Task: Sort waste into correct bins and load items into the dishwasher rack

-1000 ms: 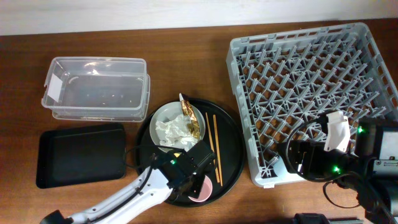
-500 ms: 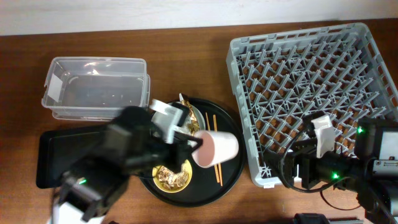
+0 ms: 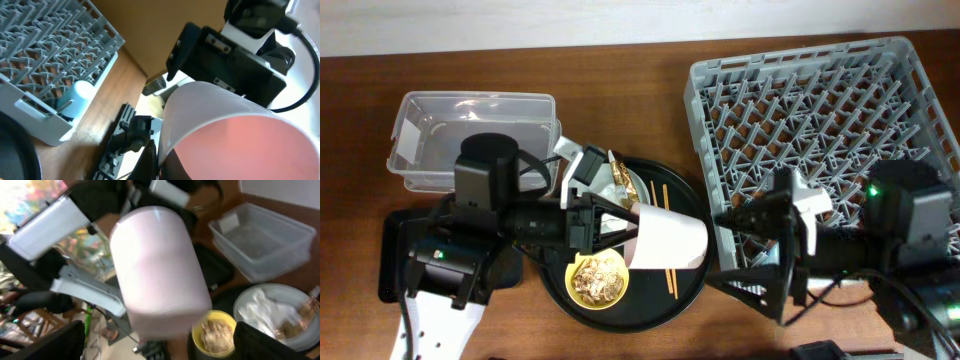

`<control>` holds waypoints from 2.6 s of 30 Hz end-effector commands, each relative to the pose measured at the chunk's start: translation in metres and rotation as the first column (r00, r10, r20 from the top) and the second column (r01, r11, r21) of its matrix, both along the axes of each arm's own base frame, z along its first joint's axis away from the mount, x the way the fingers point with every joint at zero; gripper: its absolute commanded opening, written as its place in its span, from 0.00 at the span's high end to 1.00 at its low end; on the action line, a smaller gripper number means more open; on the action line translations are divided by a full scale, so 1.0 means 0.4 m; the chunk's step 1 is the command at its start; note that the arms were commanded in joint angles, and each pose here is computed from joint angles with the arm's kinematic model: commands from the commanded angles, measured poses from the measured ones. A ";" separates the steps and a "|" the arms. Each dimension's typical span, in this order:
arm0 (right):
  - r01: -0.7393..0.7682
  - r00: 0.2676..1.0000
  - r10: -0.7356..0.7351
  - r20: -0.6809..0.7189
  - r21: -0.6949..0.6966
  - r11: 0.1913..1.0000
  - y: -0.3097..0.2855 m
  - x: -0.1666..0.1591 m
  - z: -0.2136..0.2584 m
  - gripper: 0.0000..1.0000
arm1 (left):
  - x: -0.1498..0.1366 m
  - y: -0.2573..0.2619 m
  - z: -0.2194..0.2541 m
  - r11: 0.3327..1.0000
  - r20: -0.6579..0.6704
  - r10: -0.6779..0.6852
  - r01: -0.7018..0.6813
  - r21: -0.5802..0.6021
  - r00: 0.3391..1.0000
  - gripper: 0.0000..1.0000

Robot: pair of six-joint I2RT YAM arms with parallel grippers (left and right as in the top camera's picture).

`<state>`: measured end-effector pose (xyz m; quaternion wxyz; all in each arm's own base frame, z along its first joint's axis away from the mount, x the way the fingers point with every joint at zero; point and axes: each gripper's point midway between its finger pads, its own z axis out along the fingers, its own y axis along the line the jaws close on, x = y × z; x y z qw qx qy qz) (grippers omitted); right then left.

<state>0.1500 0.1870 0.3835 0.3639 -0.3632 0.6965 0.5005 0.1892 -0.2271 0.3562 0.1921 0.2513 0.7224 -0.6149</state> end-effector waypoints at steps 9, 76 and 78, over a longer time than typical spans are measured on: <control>-0.122 0.987 0.118 -0.106 -0.027 0.992 0.098 0.011 -0.032 0.34 | -0.006 -0.004 0.012 0.999 0.028 -0.026 0.027 -0.017 0.999 1.00; 0.622 0.375 -0.850 -0.370 -0.580 0.526 -0.433 0.173 -0.307 0.10 | 0.073 0.187 -0.332 0.629 0.047 0.464 -0.366 0.685 0.885 0.18; 0.665 0.451 -0.835 -0.315 -0.505 0.550 -0.399 0.138 -0.253 0.09 | 0.054 0.229 -0.387 0.486 0.078 0.521 -0.371 0.791 0.850 0.23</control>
